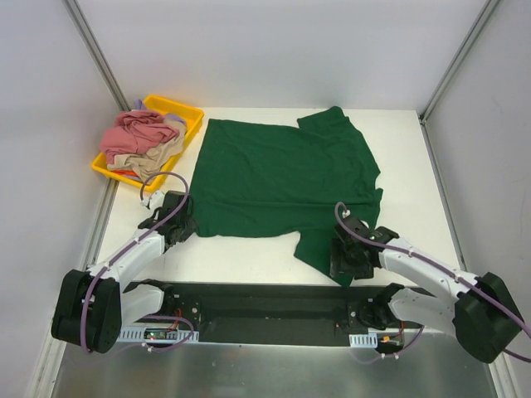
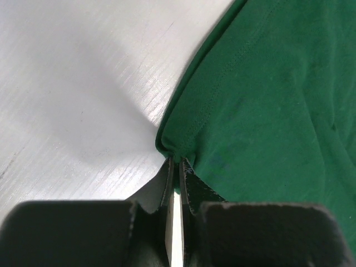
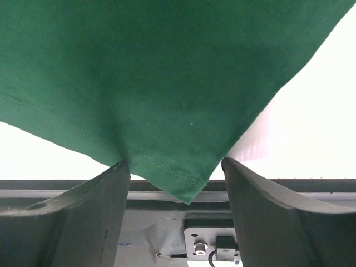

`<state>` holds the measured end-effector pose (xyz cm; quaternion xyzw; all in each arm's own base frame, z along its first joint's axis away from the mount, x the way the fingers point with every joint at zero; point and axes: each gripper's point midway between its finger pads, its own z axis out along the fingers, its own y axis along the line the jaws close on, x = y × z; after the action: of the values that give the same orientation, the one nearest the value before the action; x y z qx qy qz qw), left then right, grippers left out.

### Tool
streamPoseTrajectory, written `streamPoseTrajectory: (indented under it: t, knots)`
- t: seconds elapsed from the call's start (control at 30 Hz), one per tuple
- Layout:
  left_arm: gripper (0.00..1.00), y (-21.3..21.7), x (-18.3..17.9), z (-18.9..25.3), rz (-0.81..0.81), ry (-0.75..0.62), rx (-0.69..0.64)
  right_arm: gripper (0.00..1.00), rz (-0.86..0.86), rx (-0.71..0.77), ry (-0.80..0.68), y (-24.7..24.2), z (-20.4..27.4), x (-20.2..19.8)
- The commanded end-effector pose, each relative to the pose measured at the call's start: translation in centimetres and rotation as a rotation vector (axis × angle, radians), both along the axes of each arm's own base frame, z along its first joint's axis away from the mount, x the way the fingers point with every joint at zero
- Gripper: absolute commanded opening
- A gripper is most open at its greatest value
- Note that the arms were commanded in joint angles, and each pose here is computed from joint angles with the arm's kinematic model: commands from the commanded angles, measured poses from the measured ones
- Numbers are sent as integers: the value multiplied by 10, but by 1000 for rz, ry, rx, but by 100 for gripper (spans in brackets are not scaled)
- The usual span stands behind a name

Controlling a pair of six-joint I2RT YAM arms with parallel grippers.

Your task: Fold and stack the t-shirts

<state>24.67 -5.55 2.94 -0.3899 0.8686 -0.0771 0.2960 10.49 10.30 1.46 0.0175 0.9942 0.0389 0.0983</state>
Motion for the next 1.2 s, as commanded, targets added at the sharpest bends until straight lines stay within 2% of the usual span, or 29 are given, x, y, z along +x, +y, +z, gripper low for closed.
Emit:
streamPoseTrajectory:
  t: [0.0, 0.13, 0.27, 0.37, 0.5, 0.53, 0.63, 0.8, 0.93, 1.17]
  knots:
    - [0, -1, -1, 3, -27, -16, -4, 69, -62, -64, -44, -1, 6, 17]
    - [0, -1, -1, 4, -27, -22, -6, 61, -63, -80, -36, 0, 6, 19]
    - [0, -2, 0, 8, -36, -31, -7, 46, -53, -14, -14, 14, 2, 18]
    - [0, -3, 0, 9, -41, -36, -9, 28, -61, 26, 6, 22, -3, 15]
    - [0, -1, -1, 14, -36, -57, -6, 12, -82, 24, -13, 18, 1, 14]
    - [0, 0, -2, 16, -33, -63, -6, 2, -83, 12, -24, 13, 4, 13]
    - [0, 3, -9, 22, -25, -77, -5, 0, -82, -2, -64, 3, 22, 11]
    - [0, 9, -28, 33, 4, -108, -22, 0, -40, 94, -84, 1, 57, -9]
    - [0, 10, -44, 36, 11, -123, -45, 0, -7, 163, -4, 1, 73, -38]
    - [0, 11, -69, 37, 15, -98, -79, 0, 10, 171, 137, -10, 87, -78]
